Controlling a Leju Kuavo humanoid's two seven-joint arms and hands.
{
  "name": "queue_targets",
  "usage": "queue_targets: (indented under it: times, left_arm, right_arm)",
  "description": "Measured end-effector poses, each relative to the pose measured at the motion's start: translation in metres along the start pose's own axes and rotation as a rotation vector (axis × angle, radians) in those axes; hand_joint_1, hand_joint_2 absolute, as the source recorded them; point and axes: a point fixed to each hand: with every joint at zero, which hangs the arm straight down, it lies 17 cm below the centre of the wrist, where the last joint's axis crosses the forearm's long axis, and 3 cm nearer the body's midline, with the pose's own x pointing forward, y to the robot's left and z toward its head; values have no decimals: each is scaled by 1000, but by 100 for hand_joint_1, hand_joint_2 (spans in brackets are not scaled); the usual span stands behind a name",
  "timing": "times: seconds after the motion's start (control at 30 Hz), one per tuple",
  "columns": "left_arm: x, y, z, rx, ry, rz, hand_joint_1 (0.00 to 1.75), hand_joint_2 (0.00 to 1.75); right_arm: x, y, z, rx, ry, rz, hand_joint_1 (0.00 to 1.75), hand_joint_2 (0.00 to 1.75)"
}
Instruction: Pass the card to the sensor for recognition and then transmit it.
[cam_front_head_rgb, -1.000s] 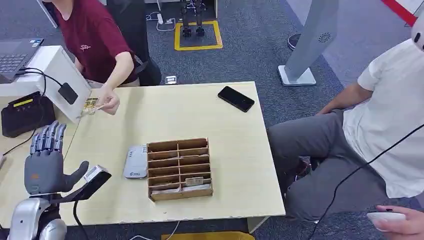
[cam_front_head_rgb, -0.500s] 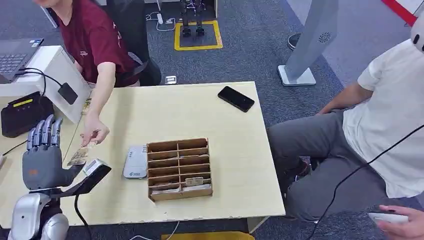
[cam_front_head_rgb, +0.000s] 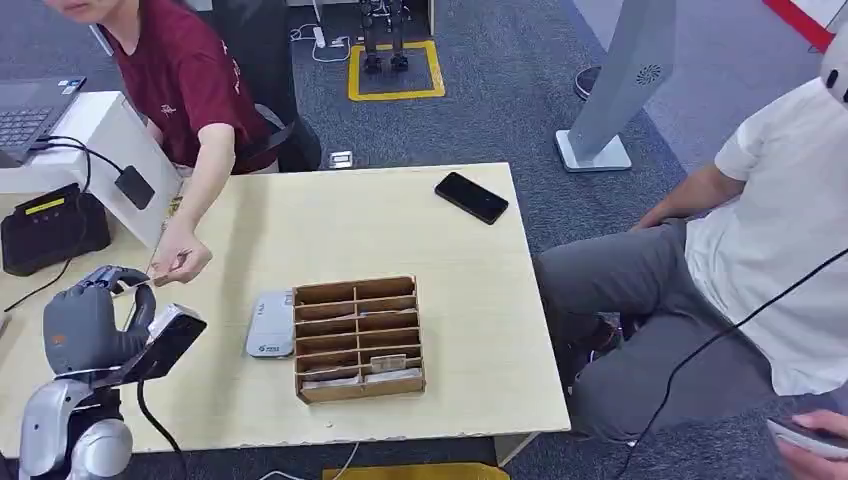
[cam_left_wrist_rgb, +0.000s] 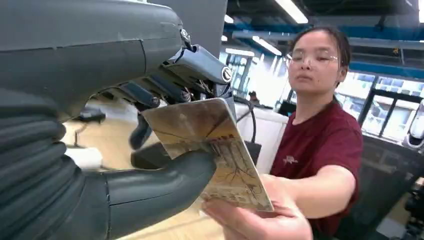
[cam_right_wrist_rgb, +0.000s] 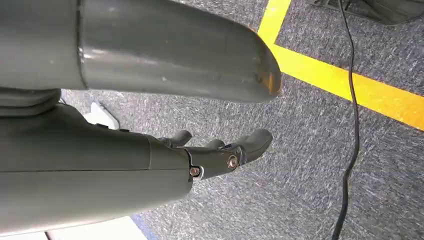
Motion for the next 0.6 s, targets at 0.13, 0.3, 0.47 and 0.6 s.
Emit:
queue_targets:
  times: [0.13,0.3,0.47,0.6]
  left_arm:
    - [3,3,1,9,-19,81,175,175]
    - [6,2,4,-12,-23,272,175,175]
    - [2,-24,22,-140,80,577,175,175]
    - [-4,-37,41,-189,136,675,175,175]
  right_arm:
    - [1,0,0,1,-4,7,0,0]
    - [2,0,0,2,-10,14,0,0]
    - [1,1,0,3,-6,14,0,0]
    - [2,1,0,5,-7,17,0,0]
